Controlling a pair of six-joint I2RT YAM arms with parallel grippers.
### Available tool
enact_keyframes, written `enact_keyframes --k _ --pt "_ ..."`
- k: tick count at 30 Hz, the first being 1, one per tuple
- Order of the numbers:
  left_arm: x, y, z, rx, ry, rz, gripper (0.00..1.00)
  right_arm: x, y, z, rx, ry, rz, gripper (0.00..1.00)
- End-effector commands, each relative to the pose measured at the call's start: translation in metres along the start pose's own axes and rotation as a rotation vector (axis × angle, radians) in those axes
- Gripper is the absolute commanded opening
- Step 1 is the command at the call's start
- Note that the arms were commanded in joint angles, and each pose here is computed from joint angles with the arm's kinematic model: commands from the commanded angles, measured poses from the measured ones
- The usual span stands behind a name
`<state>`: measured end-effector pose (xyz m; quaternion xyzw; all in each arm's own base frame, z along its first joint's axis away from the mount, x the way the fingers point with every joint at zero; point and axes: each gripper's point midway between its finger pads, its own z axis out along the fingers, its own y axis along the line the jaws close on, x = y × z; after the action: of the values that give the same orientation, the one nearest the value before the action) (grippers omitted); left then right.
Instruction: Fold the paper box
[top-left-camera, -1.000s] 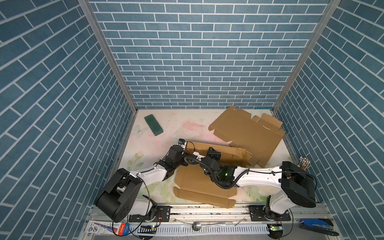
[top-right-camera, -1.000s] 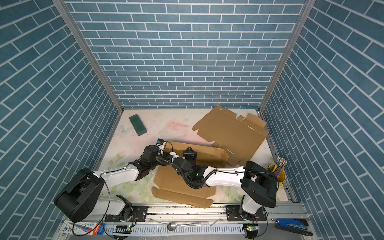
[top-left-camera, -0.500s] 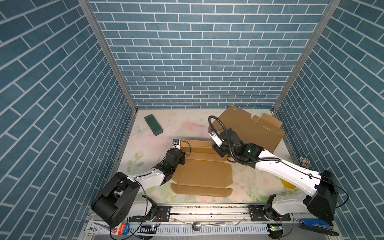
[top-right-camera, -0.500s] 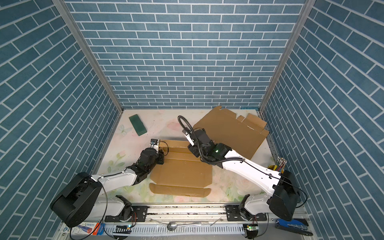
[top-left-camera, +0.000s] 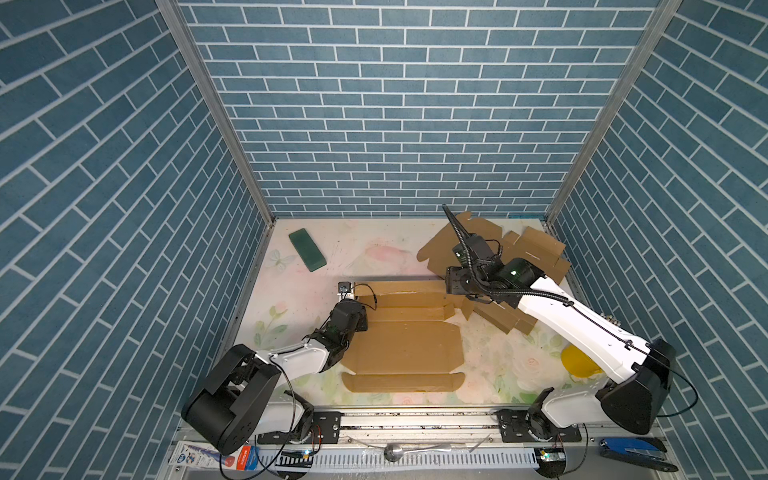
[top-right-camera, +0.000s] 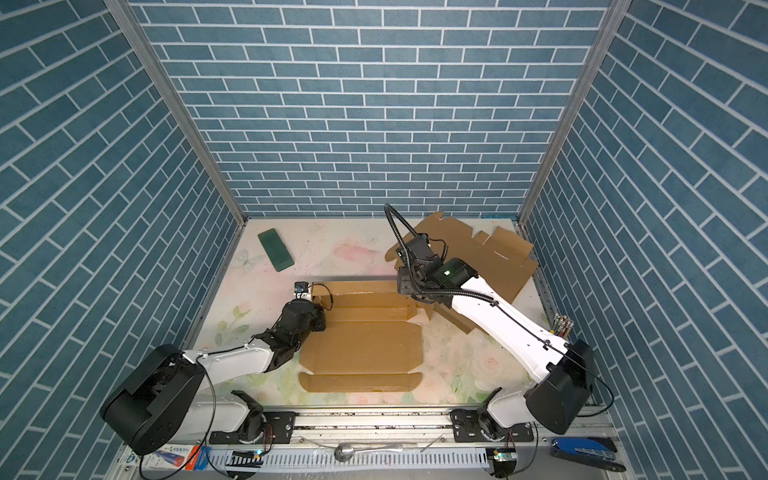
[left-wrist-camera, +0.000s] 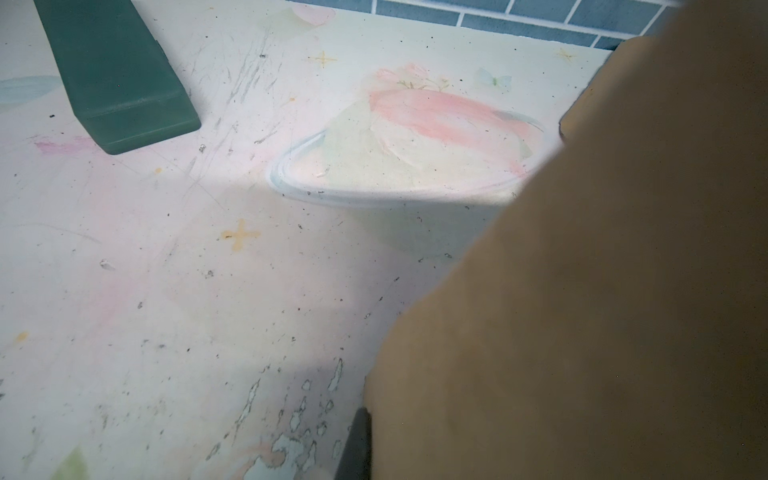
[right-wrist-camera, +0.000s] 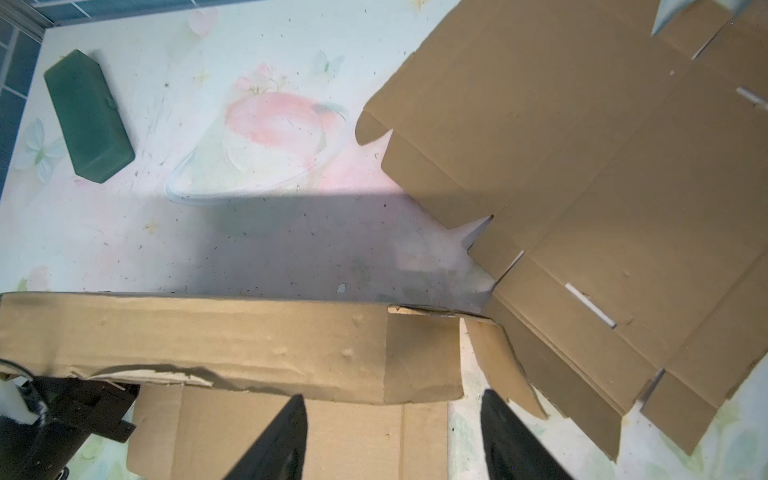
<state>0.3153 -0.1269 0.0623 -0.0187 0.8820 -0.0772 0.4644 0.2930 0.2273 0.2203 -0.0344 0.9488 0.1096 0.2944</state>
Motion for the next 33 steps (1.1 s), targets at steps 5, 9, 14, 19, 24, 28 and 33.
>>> enact_keyframes --k 5,9,14,19,24,28,33 --pt "0.028 0.019 0.0 -0.076 0.06 0.059 0.02 0.01 0.021 0.027 -0.105 0.133 0.145 0.69" --pt "0.029 0.019 0.001 -0.072 0.058 0.066 0.02 0.015 0.041 0.043 -0.21 0.161 0.212 0.65" --pt "0.029 0.017 0.001 -0.068 0.06 0.075 0.02 0.016 0.058 0.048 -0.329 0.195 0.248 0.4" --pt "0.027 0.016 0.002 -0.067 0.058 0.076 0.01 0.02 0.049 0.051 -0.352 0.227 0.288 0.39" --pt "0.025 0.017 -0.002 -0.072 0.064 0.074 0.01 0.001 0.038 0.016 -0.457 0.213 0.128 0.57" --pt "0.027 0.017 -0.001 -0.074 0.069 0.075 0.01 -0.012 -0.021 -0.005 -0.333 0.119 0.005 0.64" --pt "0.027 0.016 0.0 -0.072 0.078 0.082 0.01 -0.012 -0.078 0.008 -0.163 0.058 -0.109 0.63"
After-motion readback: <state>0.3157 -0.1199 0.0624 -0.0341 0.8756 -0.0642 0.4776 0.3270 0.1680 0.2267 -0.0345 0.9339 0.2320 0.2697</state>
